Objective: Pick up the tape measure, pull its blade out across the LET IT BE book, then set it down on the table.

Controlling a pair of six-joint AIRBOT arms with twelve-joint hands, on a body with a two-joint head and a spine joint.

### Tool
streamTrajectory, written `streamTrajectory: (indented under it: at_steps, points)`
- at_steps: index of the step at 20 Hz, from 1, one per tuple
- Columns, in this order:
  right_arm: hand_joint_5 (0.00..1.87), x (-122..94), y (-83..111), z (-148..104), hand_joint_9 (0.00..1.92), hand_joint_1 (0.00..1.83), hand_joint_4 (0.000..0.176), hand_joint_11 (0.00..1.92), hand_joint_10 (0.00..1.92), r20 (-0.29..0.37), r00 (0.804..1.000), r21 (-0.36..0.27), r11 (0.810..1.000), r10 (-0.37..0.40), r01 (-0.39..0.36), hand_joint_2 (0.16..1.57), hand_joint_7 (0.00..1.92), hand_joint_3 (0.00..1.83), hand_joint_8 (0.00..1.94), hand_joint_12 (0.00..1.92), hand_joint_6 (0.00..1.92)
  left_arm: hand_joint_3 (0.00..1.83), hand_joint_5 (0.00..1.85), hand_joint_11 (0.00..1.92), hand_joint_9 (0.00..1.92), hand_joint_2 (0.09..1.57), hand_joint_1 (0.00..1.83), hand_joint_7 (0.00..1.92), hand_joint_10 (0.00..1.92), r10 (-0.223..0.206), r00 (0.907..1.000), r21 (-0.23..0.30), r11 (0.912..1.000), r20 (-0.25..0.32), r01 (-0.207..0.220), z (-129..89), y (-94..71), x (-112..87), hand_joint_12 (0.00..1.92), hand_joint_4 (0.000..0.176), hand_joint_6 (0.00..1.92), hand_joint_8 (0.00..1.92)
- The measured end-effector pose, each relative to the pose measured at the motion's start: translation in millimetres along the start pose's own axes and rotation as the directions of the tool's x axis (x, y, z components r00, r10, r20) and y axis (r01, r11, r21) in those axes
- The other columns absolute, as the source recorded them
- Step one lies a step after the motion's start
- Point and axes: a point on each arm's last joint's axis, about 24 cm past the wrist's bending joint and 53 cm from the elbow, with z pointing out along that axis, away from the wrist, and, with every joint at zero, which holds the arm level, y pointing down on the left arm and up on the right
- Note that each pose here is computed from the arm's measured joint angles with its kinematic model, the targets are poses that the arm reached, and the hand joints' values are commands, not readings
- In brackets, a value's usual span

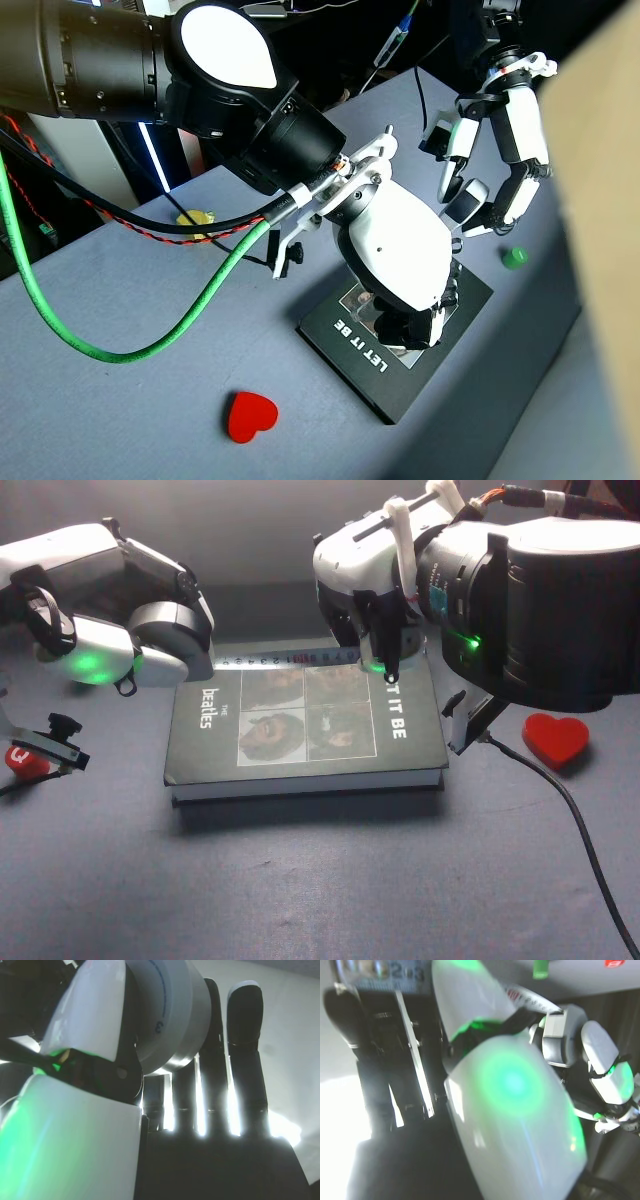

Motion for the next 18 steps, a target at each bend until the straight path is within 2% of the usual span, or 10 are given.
streamTrajectory:
  at_steps: [1,4,15,18]
  points:
    - [0.83,0.0,0.0,0.0,0.92,1.22,0.000,0.69,0.71,0.000,1.000,0.000,1.000,0.000,0.000,1.14,1.08,0.00,0.85,1.31,1.21,0.00,0.76,0.70,0.82,1.18,1.36,0.85,1.46,0.000,1.0000,0.000,1.0000,0.000,0.000,0.0,0.0,0.0,1.47,0.000,1.11,1.21]
    - [0.83,-1.5,-3.6,-0.6,0.99,1.22,0.000,0.73,0.57,0.001,1.000,0.001,1.000,-0.002,0.002,1.14,1.08,0.00,0.85,1.27,1.20,0.00,0.75,0.67,0.81,1.19,1.36,0.85,1.47,0.000,1.0000,0.000,1.0000,0.000,0.000,0.0,-0.1,0.0,1.49,0.000,1.11,1.21]
    - [0.82,-0.9,-18.9,-12.0,1.02,1.22,0.000,0.74,0.55,-0.009,0.998,-0.026,0.998,-0.058,0.057,1.14,1.07,0.00,0.87,1.28,1.20,0.00,0.76,0.70,0.81,1.18,1.36,0.85,1.47,-0.012,0.9999,0.013,0.9998,-0.002,0.012,1.8,-3.3,2.5,1.49,0.000,1.09,1.21]
    - [0.82,-0.8,-30.1,-14.1,1.02,1.22,0.000,0.73,0.55,-0.014,0.998,-0.020,0.998,-0.064,0.064,1.14,1.07,0.00,0.87,1.28,1.20,0.00,0.76,0.70,0.81,1.18,1.36,0.85,1.47,-0.013,0.9999,0.015,0.9998,-0.001,0.013,1.8,-3.7,2.4,1.49,0.000,1.10,1.21]
